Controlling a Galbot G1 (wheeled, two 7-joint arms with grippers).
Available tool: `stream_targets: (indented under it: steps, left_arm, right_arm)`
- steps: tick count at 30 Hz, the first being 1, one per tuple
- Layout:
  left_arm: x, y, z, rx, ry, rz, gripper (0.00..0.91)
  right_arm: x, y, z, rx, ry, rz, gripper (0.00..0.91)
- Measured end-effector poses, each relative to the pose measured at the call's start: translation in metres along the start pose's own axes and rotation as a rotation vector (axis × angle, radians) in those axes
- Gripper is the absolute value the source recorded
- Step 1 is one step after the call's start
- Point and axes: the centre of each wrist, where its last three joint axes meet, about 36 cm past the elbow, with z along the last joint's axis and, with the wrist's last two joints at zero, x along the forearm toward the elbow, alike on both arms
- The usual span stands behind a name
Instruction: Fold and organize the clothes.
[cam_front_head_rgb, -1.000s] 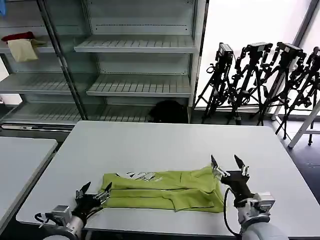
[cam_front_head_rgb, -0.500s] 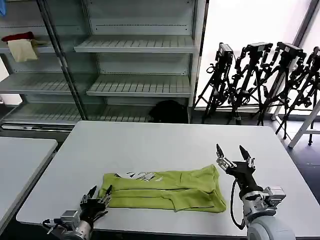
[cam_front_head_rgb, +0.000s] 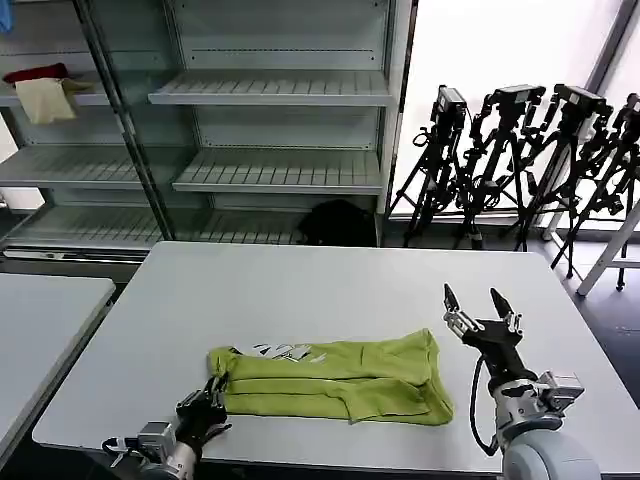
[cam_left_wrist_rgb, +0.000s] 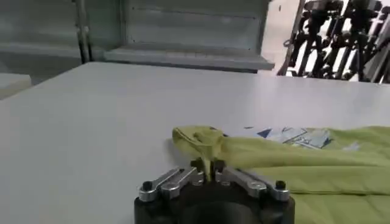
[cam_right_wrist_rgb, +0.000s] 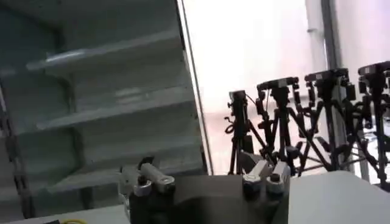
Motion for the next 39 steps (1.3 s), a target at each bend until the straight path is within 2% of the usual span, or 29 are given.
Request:
stream_targets:
  steps: [8, 11, 17, 21, 25, 30, 34, 39]
  left_arm:
    - [0.002, 0.022, -0.015, -0.101, -0.089, -0.037, 0.000]
    - [0.002, 0.046, -0.022, -0.172, -0.117, -0.078, 0.000]
    - [0.007, 0.117, -0.042, -0.356, -0.143, -0.181, 0.000]
    - [0.014, 0.163, -0.068, -0.500, -0.165, -0.265, 0.000]
    - [0.023, 0.184, -0.092, -0.582, -0.186, -0.314, 0.000]
    - [0.032, 0.174, -0.106, -0.605, -0.214, -0.314, 0.000]
    - [0.032, 0.143, -0.098, -0.578, -0.224, -0.253, 0.000]
    - [0.024, 0.094, -0.077, -0.516, -0.211, -0.143, 0.000]
  right_arm:
    - [-0.001, -0.005, 0.001, 0.003, 0.006, 0.017, 0.907]
    - [-0.002, -0.007, 0.003, 0.001, 0.009, 0.021, 0.907]
    - [-0.003, -0.009, 0.009, -0.006, 0.021, 0.025, 0.907]
    - [-0.004, -0.010, 0.013, -0.013, 0.032, 0.030, 0.907]
    - [-0.005, -0.012, 0.019, -0.014, 0.050, 0.044, 0.907]
    - [-0.004, -0.018, 0.024, -0.007, 0.070, 0.059, 0.907]
    - [-0.003, -0.020, 0.028, -0.005, 0.083, 0.068, 0.907]
    - [-0.002, -0.022, 0.033, 0.000, 0.099, 0.076, 0.907]
